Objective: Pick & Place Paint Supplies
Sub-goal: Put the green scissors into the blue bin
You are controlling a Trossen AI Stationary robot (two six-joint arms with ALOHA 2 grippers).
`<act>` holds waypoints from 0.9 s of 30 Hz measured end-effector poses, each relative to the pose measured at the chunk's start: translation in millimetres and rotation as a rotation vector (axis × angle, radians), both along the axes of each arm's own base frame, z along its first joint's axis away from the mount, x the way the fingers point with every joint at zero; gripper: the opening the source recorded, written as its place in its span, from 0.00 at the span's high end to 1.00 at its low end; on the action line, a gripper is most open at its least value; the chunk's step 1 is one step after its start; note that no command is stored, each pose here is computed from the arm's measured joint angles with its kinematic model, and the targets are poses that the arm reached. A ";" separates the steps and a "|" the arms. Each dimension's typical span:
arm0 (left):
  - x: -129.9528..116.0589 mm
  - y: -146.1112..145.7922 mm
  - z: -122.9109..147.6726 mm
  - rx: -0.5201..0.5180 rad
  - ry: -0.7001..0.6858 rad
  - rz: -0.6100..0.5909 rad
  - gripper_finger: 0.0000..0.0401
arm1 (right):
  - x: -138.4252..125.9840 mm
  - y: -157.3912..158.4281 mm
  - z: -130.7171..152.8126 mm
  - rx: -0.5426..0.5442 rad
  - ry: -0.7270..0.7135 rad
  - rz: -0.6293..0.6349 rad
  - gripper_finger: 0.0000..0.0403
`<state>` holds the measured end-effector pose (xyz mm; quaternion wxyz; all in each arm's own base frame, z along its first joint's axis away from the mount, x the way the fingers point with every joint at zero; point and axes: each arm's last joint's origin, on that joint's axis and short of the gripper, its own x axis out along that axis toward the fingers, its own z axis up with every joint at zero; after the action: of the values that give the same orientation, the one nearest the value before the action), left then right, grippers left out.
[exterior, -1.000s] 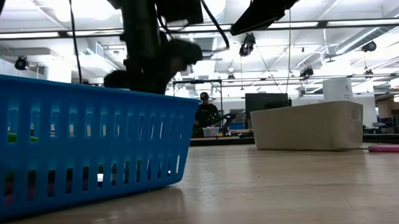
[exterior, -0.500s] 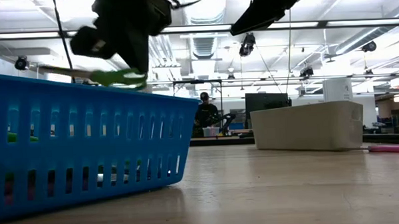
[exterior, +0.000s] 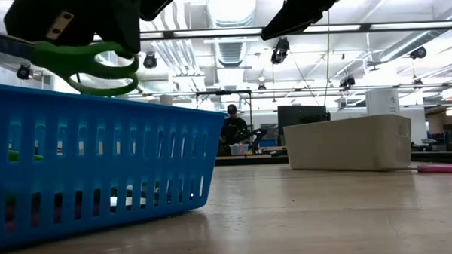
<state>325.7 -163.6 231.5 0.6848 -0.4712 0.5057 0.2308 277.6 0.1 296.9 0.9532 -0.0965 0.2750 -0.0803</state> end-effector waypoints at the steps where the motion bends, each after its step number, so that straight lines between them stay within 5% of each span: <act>1: -0.1 -0.6 0.0 0.001 -0.002 -0.001 0.98 | -0.1 0.0 0.0 0.000 0.000 0.000 0.65; 10: 15.0 -6.9 -2.4 -0.002 -0.141 -0.043 0.98 | -0.1 -0.1 0.0 0.000 0.000 0.000 0.65; 27: 22.3 -12.7 -46.5 -0.001 0.011 -0.036 0.98 | -0.1 -0.1 0.1 0.000 -0.001 -0.001 0.65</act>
<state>348.0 -176.3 185.0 0.6857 -0.4611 0.5180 0.2211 277.6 0.0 297.0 0.9533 -0.0965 0.2747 -0.0807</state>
